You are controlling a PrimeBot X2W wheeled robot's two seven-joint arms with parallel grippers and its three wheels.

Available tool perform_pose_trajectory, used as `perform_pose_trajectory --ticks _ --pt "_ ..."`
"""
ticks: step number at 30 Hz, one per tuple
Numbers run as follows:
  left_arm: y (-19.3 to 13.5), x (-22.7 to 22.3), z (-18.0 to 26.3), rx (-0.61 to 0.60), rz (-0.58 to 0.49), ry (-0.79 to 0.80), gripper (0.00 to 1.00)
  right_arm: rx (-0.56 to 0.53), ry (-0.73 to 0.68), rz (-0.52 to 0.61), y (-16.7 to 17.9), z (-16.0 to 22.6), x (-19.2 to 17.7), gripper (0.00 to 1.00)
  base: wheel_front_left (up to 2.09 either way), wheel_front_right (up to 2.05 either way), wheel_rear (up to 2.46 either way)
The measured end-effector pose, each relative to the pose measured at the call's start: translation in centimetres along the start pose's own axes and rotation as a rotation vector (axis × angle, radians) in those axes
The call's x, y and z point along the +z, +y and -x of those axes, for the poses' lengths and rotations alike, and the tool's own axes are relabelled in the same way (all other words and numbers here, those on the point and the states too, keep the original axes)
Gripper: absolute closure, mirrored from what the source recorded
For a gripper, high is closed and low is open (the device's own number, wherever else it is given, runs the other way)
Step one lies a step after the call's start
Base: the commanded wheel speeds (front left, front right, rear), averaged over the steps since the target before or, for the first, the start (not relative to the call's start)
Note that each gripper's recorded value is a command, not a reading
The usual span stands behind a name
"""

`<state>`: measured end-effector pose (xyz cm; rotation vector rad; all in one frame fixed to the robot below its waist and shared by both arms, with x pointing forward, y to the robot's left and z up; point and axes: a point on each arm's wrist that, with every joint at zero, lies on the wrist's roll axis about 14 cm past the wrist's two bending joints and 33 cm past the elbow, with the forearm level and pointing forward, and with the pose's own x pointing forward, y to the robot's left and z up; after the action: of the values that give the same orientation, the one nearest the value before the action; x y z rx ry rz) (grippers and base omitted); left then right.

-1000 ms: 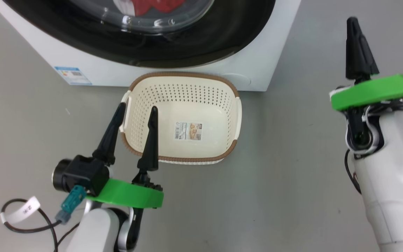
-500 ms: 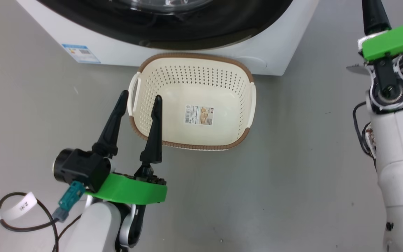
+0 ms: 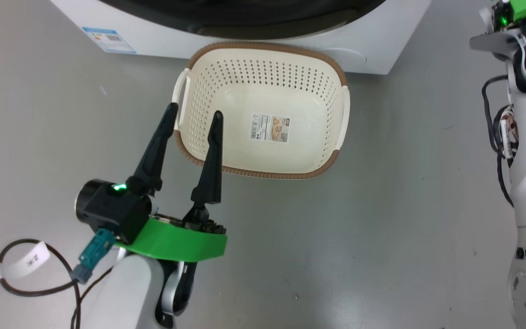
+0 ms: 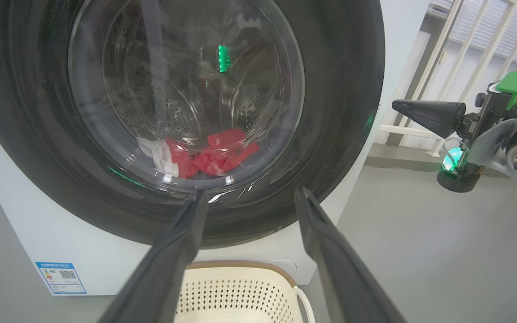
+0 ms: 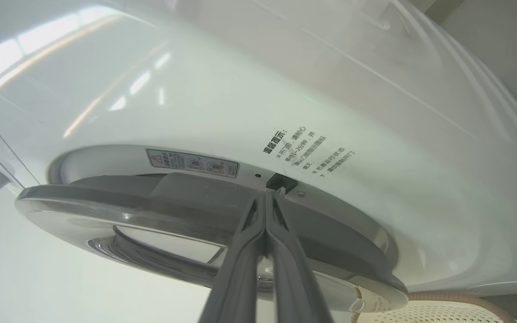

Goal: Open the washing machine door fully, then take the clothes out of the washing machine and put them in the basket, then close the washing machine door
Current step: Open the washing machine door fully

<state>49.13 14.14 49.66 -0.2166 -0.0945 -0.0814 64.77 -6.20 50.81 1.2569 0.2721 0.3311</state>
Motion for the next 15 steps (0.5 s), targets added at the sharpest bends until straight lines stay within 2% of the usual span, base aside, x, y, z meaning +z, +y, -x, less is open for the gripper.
perform_pose_trajectory --ticks 15 --pt "0.7 -1.6 -0.3 0.01 -0.003 0.035 0.0 0.042 0.146 -0.012 0.8 -3.3 -1.5 1.0 0.0 0.0 0.0"
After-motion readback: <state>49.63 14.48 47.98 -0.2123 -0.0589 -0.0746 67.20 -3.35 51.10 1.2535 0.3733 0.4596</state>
